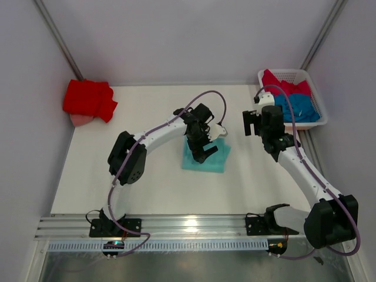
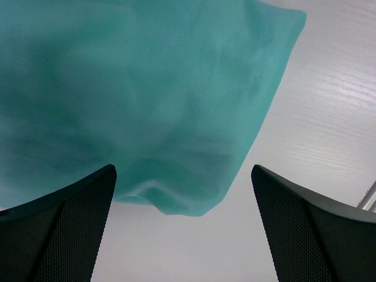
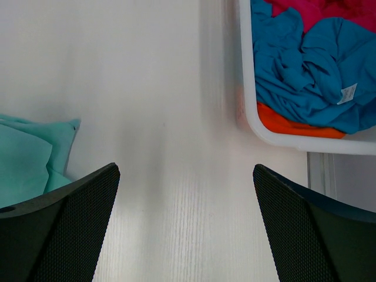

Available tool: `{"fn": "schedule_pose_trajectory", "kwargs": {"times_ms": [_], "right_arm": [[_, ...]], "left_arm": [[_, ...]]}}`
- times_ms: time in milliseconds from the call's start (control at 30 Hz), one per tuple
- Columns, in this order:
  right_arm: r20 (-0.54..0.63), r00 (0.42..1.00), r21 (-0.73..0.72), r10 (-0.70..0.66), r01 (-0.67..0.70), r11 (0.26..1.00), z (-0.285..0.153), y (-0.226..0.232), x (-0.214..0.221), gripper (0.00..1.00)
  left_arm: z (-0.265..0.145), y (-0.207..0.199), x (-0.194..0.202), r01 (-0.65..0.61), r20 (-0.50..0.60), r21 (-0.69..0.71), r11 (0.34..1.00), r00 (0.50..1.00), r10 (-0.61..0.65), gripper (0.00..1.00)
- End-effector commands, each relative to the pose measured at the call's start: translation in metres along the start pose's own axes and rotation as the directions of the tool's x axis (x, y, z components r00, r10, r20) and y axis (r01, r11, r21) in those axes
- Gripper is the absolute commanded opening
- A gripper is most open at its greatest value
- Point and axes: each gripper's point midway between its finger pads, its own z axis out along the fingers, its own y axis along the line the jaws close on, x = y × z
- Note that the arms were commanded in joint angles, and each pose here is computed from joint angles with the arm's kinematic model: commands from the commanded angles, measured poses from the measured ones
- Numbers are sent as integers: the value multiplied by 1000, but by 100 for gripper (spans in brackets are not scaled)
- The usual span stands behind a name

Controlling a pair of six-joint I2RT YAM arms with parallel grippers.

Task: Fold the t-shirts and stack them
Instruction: Fold the tshirt

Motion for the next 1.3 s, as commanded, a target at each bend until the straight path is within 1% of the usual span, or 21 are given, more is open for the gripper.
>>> {"fn": "schedule_pose_trajectory", "kwargs": {"times_ms": [0,100,167,200,233,300,367,400,433,500,533,600,633,700,767,800,833,933,1067,1167,1267], "right_arm": [[20,1000,-33,-1,2,999,1,6,-11,99],[4,1000,-82,-14,14,997,1,14,-7,99],[2,1000,-106,-18,18,994,2,19,-6,99],[-2,1000,-126,-19,18,992,1,22,-6,99],[-9,1000,-138,-22,20,990,2,24,-4,100],[-24,999,-157,-28,24,987,3,28,-2,99],[-35,999,-185,-36,29,982,3,32,-3,100],[-44,998,-197,-44,35,980,3,34,-2,99],[-55,997,-221,-51,37,975,2,38,1,99],[-68,995,-277,-69,48,960,-1,47,0,99],[-80,993,-369,-85,50,928,-8,62,5,99],[-111,988,-431,-105,47,901,-14,72,14,99],[-120,987,-447,-110,45,894,-15,74,18,99],[-134,984,-450,-116,44,892,-16,75,23,99],[-143,983,-440,-116,42,897,-17,73,28,99],[-144,983,-442,-113,38,896,-18,74,30,100],[-134,985,-444,-104,34,895,-20,74,29,99],[-145,984,-465,-103,24,885,-22,79,38,99],[-175,977,-526,-120,10,851,-26,90,46,100],[-193,973,-547,-127,1,837,-25,95,52,99],[-202,971,-557,-131,-4,830,-25,97,54,100]], "left_arm": [[-35,3,-30,-3,116,-71,997,993,11,99],[-56,6,-43,22,172,-97,995,985,-5,99],[-76,13,-53,97,237,-104,990,969,-71,99],[-88,14,-61,119,285,-95,988,955,-87,99],[-95,16,-65,177,315,-81,981,938,-143,99],[-108,33,-62,260,354,-90,961,910,-213,99],[-120,48,-58,345,406,-99,933,871,-278,99],[-123,57,-53,383,420,-127,915,857,-300,99],[-129,69,-47,420,463,-137,897,828,-317,99],[-134,75,-40,485,499,-96,869,779,-379,99],[-134,73,-40,491,515,-38,870,756,-404,99],[-140,87,-27,564,526,46,824,688,-500,99],[-141,91,-20,582,516,121,804,655,-552,99],[-140,95,-13,614,499,196,765,609,-616,99],[-128,99,1,639,459,252,727,582,-671,99],[-123,99,7,646,442,256,719,583,-681,99],[-115,98,15,645,423,248,723,599,-680,99],[-96,89,33,653,360,258,712,619,-698,99],[-83,84,50,657,309,256,710,640,-704,99],[-77,79,58,662,281,307,683,623,-730,99],[-63,78,71,687,237,320,652,609,-757,99]]}}
